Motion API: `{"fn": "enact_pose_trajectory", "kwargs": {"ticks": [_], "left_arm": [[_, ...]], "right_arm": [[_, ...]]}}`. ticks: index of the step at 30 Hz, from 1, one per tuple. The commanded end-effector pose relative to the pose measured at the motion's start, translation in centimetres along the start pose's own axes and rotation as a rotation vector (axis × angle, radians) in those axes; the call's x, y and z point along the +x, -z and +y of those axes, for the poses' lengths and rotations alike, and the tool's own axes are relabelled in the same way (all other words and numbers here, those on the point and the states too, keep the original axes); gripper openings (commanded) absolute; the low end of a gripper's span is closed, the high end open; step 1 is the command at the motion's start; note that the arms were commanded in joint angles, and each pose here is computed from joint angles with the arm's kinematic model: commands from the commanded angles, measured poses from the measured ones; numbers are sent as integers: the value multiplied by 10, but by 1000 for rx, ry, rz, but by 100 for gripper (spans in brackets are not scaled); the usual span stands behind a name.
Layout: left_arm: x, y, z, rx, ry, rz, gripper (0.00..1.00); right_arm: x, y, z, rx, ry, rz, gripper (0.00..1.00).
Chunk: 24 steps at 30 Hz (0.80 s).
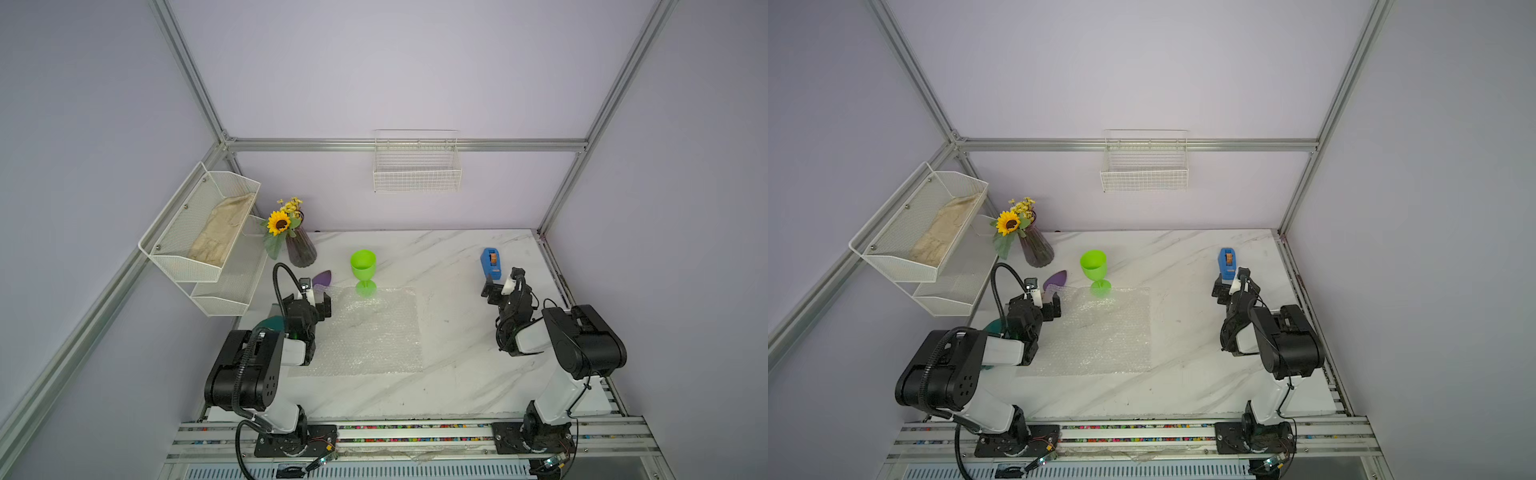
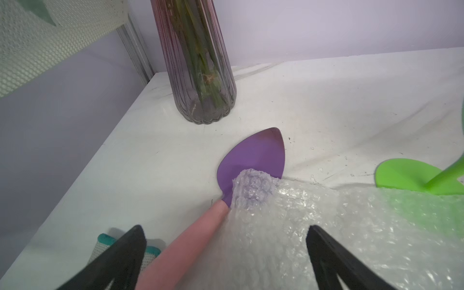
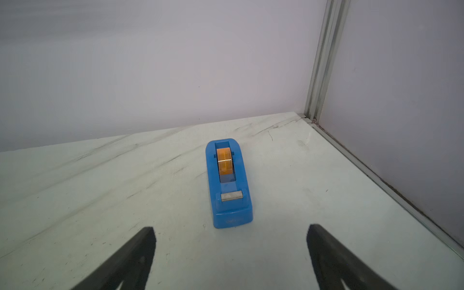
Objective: Wrap wine glasses in bubble wrap
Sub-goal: Move the bubble wrap to the center of the board.
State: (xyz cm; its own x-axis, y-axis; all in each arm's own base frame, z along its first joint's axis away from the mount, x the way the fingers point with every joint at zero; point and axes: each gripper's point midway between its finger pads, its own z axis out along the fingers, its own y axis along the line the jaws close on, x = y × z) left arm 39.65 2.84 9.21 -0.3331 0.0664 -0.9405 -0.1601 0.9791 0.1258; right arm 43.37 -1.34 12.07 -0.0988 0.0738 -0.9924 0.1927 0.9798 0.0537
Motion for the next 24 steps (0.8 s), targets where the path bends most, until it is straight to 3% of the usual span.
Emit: {"fn": "enact_pose_trajectory", "kwargs": {"ticks": [1,17,20,24], "left_arm": [[-20,2,4,-7,36,-78,100],[-23,4,10,-41,43,-86,100],[-40,17,26,-125,73,-117,100],[-66,29,41,-197,127,-56,100]], "right_arm": [[-9,2,2,-5,-8,-43,97],[-21,4,3,16,-1,-62,97],[-39,-7,20,-16,30,33,97],[-50,-19,57,-146,-110,204,95]]}}
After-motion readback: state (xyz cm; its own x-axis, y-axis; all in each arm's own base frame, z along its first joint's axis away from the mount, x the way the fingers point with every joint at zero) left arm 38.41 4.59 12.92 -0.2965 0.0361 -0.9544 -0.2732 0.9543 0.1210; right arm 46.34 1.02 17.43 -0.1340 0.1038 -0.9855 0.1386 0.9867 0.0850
